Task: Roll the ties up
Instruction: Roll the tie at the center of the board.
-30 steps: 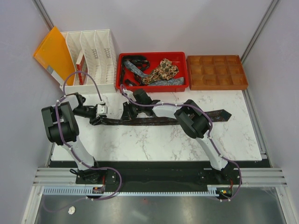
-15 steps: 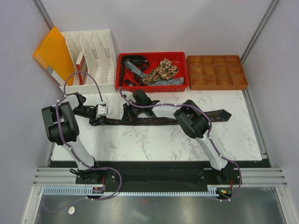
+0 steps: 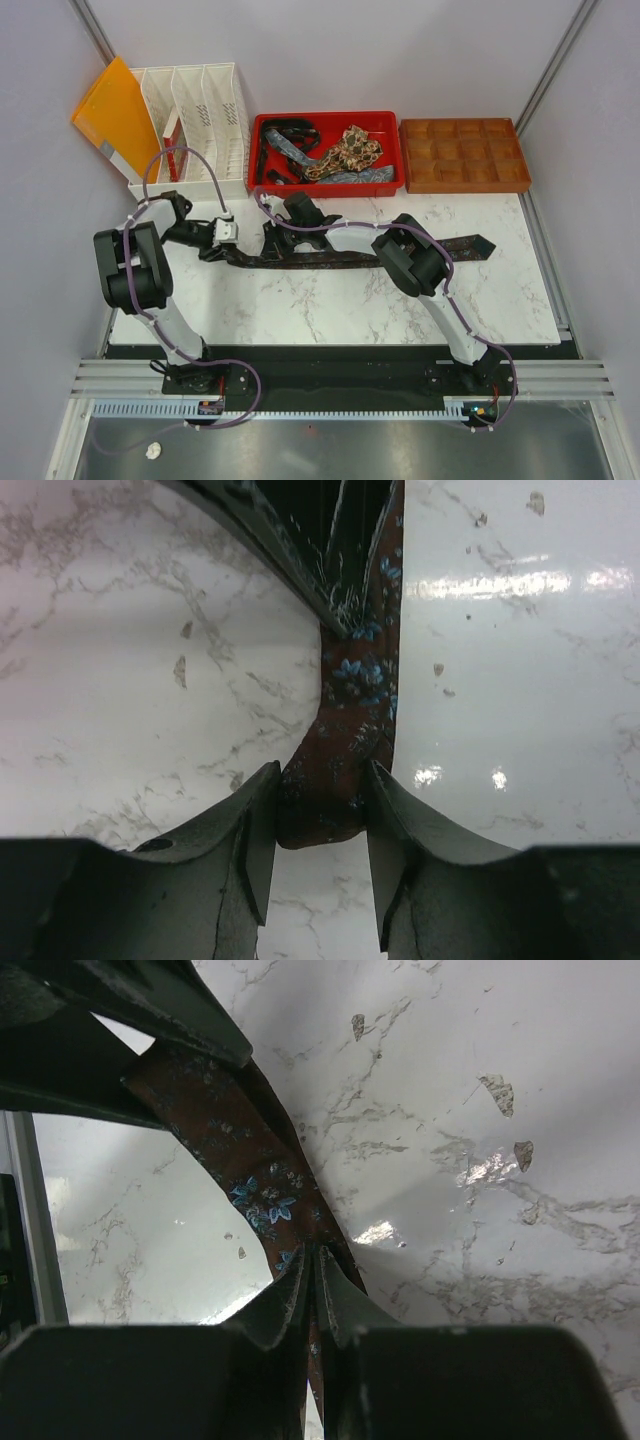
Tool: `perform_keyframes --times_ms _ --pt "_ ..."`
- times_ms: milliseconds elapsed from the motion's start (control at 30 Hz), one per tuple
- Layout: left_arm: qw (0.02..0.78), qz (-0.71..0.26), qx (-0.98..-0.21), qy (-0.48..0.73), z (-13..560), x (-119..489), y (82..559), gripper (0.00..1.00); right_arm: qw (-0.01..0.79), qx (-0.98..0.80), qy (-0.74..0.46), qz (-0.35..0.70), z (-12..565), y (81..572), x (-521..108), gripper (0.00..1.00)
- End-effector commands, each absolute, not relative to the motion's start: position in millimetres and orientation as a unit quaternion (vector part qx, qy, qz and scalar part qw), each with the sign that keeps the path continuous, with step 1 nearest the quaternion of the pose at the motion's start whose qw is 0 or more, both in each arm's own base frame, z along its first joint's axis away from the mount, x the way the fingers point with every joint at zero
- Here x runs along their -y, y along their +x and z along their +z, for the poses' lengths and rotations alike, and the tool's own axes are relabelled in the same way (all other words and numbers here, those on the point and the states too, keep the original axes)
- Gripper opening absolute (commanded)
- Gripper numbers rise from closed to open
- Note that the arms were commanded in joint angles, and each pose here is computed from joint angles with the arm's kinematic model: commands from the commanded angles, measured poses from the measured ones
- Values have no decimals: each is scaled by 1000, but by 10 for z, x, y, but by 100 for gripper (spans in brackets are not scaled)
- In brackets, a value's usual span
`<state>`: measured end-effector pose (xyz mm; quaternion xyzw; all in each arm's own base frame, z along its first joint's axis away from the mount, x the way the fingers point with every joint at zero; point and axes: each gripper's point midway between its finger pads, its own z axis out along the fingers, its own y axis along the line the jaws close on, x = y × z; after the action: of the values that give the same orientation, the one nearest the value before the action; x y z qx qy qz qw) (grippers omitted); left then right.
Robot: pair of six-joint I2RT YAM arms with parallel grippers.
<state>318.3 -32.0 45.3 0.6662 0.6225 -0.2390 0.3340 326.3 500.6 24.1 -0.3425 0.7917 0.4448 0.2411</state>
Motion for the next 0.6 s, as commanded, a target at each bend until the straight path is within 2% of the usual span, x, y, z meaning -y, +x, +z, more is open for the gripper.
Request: perform_keyframes --times_ms 0,200,567 --pt "374 -254 -598 662 783 640 3283 45 240 -804 -342 423 170 3271 -4970 11" --pt "354 -277 -596 665 746 871 3292 39 236 -806 -337 425 160 3260 -4968 11" --pt "322 -274 -600 679 563 947 3252 34 233 -794 -301 474 354 3293 -4983 12"
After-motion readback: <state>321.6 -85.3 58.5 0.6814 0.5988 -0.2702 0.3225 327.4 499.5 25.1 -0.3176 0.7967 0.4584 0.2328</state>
